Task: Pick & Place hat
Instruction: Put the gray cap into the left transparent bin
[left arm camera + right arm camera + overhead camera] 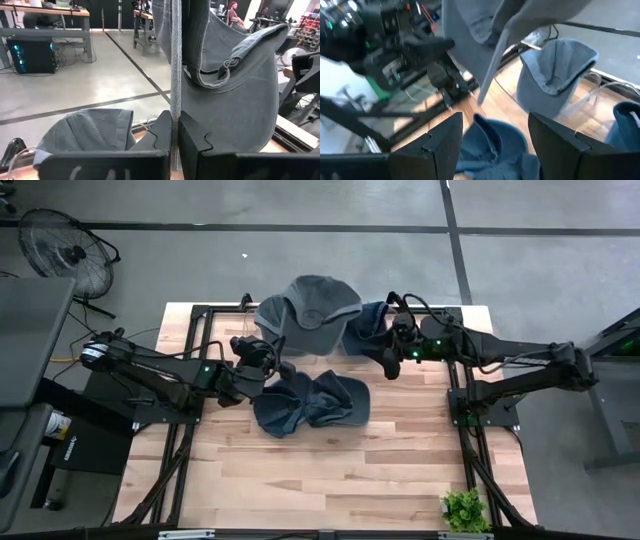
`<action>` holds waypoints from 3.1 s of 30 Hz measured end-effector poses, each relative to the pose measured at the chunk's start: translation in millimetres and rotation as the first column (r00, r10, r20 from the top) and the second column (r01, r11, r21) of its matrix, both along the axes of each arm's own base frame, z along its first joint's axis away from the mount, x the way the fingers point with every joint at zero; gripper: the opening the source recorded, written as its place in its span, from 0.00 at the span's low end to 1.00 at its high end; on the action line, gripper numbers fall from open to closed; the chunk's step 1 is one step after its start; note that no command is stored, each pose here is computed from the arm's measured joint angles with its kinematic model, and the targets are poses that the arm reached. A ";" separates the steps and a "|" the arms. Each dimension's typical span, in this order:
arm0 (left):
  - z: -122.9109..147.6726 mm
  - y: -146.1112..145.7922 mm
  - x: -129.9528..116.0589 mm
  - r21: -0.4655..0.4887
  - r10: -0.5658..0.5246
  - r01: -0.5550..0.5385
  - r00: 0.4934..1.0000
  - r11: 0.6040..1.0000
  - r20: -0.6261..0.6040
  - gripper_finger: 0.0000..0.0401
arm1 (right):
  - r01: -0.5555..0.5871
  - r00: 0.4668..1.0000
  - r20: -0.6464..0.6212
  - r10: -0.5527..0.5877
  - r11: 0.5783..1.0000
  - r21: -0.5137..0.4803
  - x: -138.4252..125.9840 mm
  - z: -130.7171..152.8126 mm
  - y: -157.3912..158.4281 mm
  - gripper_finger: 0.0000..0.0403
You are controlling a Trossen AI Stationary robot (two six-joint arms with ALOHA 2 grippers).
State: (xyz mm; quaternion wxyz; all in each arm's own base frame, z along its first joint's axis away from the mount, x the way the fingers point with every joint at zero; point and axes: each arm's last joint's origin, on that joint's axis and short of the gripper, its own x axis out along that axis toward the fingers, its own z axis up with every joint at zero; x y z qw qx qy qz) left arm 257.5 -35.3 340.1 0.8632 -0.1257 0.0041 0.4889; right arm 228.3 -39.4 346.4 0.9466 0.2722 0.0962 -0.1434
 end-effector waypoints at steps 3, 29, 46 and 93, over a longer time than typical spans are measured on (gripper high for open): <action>-0.1 0.0 -0.1 0.001 0.001 -0.001 1.000 1.000 -0.001 0.01 | 0.019 0.999 0.041 -0.020 0.999 0.027 -0.5 2.9 -9.4 0.55; -2.2 -3.0 3.6 -0.026 -0.173 0.171 0.982 0.985 -0.082 0.01 | -0.167 0.967 0.200 0.159 0.986 0.024 -44.1 12.9 -110.1 0.55; -2.8 -4.3 4.7 -0.042 -0.234 0.231 0.967 0.972 -0.097 0.01 | -0.423 0.904 -0.179 0.389 0.875 -0.235 -8.0 60.6 -148.9 0.55; -3.0 -4.7 5.2 -0.040 -0.260 0.257 0.959 0.966 -0.116 0.07 | -0.544 0.813 -0.388 0.435 0.805 -0.237 74.5 26.9 -130.6 0.01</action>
